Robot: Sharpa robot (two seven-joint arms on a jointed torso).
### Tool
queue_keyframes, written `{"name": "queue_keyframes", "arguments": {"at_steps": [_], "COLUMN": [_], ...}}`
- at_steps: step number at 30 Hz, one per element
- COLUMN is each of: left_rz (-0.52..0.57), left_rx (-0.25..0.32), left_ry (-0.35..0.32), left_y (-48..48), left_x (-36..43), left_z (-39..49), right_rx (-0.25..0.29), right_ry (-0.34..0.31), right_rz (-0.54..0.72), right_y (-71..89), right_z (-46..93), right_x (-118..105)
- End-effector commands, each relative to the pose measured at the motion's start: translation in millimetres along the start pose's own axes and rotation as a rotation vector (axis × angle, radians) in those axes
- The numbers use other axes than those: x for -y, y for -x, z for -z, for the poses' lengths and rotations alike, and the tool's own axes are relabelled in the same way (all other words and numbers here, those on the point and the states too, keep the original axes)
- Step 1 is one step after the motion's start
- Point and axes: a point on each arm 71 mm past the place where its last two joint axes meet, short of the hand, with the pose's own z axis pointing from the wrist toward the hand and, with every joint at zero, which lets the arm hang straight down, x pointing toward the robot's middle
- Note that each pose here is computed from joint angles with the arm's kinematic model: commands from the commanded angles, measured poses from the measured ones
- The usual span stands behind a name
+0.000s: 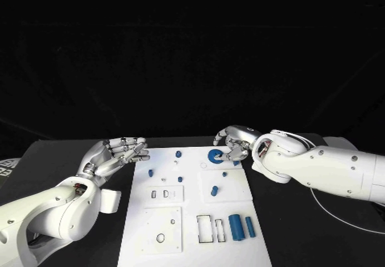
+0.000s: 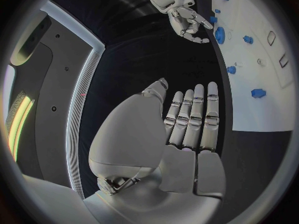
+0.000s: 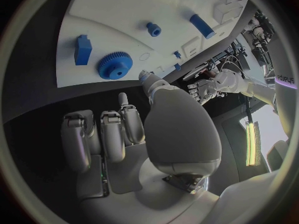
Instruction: Assemble the parts on the task board
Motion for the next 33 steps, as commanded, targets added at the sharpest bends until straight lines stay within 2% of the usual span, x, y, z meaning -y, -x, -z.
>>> {"name": "queue_keyframes", "arguments": {"at_steps": [1, 13, 33], "left_rz": [0.014, 0.014, 0.012], "left_rx": [-0.025, -0.025, -0.021], "left_ry": [-0.003, -0.002, -0.001], "left_y": [-3.1, -2.9, -1.7], "left_x": [0.6, 0.5, 0.7], "left_z": [-1.0, -1.0, -0.2], "right_rx": [-0.025, -0.043, -0.071], "right_ry": [-0.051, -0.069, -0.074], "right_rz": [0.081, 0.107, 0.080], "right_y": [-3.8, -11.1, -19.5], "right_z": [-1.0, -3.9, -10.5], "right_x": [3, 3, 3]}}
